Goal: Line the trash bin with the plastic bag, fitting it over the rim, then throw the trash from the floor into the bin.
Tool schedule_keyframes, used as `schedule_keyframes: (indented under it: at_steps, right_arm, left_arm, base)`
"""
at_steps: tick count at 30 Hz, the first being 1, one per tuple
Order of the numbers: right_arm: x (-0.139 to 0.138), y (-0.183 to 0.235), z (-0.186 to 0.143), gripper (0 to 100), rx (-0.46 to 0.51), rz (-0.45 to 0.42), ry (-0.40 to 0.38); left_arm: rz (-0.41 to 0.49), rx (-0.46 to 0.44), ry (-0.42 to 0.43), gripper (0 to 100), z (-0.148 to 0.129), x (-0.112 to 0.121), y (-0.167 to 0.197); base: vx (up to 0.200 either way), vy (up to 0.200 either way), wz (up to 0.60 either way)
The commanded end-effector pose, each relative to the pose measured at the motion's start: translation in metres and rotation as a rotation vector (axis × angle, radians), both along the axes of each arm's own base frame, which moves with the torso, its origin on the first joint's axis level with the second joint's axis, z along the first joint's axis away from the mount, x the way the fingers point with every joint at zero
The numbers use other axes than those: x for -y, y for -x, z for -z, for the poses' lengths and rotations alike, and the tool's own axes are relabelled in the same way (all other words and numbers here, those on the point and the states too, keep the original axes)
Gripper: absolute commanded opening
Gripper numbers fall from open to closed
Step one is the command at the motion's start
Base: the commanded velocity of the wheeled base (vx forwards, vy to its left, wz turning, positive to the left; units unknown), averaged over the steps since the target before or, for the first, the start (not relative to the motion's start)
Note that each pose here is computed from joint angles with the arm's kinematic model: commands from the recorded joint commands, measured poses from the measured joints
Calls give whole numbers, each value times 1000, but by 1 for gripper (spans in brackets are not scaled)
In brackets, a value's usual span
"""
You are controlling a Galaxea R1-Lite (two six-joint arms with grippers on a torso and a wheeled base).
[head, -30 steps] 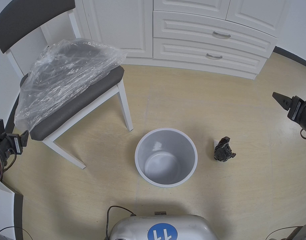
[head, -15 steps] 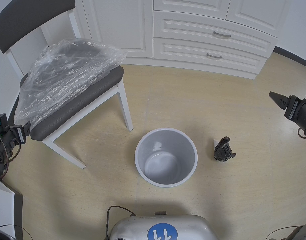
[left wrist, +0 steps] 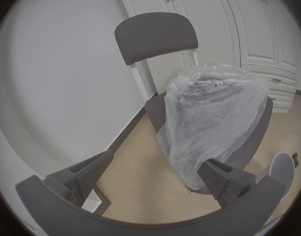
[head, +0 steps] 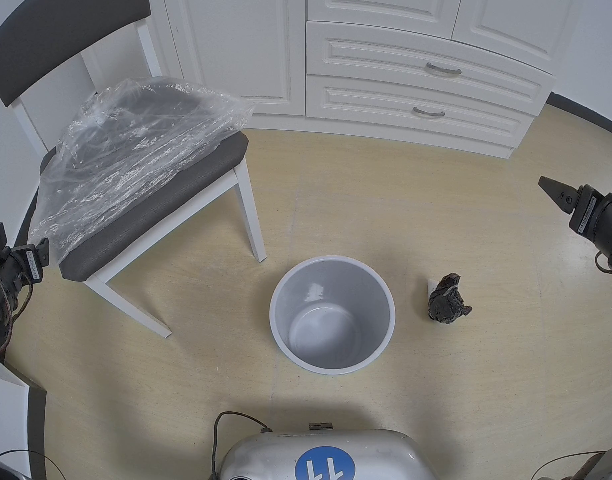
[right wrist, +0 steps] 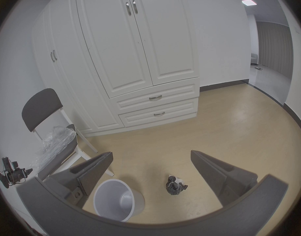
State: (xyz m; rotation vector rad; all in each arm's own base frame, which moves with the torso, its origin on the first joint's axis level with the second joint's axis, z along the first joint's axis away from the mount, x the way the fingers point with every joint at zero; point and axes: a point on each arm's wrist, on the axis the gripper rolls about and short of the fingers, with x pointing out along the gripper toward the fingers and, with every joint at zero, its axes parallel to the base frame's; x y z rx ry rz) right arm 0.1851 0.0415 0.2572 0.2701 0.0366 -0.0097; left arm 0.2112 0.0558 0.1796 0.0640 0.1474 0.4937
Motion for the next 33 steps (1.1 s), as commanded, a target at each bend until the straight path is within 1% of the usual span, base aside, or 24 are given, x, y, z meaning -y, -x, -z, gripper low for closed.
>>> schedule_keyframes:
  at_steps: [1,6,11,16,24,27,33]
  right_arm:
    - [0,-1,1,100,-4,0,2]
    - [-1,-1,2,100,-6,-1,0]
    - [-1,-1,2,100,-6,-3,-7]
    - [-2,-4,2,100,-8,-29,-43]
    - [-2,-5,3,100,-14,-34,-50]
    - [-2,-5,3,100,-14,-33,-50]
    - [-2,-5,3,100,-14,-36,-50]
  left_arm:
    - [0,14,-5,100,-3,1,2]
    - [-2,29,-15,100,-4,1,3]
    - [-27,12,-49,100,-1,-2,0]
    - [-33,-6,-47,100,5,-4,-7]
    - [-26,-17,-45,100,10,-3,-11]
    - [-25,-7,-47,100,11,-4,-15]
    - [-62,29,-61,100,14,-10,-21]
  base:
    - [0,0,0]
    - [0,0,0]
    - [0,0,0]
    - [0,0,0]
    - [0,0,0]
    - [0,0,0]
    - [0,0,0]
